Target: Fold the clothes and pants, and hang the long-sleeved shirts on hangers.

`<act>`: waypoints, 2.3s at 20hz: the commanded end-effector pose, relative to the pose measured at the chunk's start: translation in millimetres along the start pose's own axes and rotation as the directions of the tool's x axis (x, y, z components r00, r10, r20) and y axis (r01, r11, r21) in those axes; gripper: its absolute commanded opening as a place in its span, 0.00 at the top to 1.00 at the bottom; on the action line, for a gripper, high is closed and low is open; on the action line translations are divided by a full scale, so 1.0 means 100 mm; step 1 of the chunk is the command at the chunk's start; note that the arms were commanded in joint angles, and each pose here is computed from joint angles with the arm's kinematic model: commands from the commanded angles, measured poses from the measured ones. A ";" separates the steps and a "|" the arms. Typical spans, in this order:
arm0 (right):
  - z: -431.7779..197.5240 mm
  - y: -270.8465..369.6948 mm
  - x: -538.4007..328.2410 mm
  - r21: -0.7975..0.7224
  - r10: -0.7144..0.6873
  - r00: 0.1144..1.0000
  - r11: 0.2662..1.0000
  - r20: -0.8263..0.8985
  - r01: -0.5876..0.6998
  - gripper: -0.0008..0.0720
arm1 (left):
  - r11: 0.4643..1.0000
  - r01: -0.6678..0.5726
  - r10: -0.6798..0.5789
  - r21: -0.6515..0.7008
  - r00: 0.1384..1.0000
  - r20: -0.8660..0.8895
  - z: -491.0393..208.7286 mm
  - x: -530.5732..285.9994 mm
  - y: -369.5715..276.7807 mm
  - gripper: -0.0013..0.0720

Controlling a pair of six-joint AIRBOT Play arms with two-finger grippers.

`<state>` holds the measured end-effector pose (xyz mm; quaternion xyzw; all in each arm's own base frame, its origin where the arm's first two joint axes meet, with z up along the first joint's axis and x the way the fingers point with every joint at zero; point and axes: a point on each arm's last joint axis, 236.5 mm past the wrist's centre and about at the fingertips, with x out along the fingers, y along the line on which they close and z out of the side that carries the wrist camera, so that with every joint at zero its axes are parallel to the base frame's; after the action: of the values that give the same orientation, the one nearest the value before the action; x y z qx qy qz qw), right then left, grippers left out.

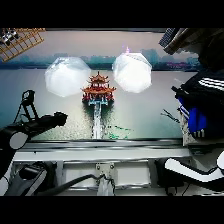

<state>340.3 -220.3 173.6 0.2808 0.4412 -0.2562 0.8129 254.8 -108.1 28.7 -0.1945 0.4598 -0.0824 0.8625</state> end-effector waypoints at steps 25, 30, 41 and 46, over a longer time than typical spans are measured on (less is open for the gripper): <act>-1.46 -1.70 -0.13 0.269 -0.338 0.896 0.869 -0.288 0.414 0.18 | 0.994 0.032 -0.036 0.106 0.999 0.034 0.08 -0.01 -0.09 0.42; 0.08 -0.44 -0.68 0.230 0.077 0.953 0.962 0.294 -0.149 0.18 | 0.977 0.060 -0.089 0.206 0.987 0.136 0.49 -0.08 -0.31 0.42; -1.53 2.51 -0.40 -0.699 0.437 0.880 0.571 -0.184 -0.430 0.20 | 0.896 0.033 -0.152 0.442 0.960 0.237 1.76 -0.26 -1.03 0.42; -1.89 2.72 -0.41 -0.752 0.427 0.871 0.484 -0.242 -0.446 0.20 | 0.896 0.033 -0.150 0.442 0.961 0.234 1.75 -0.25 -1.02 0.42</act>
<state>397.4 84.2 192.0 0.0387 0.4261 0.1594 0.8897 385.9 -146.8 174.6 -0.0332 0.3056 -0.1950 0.9314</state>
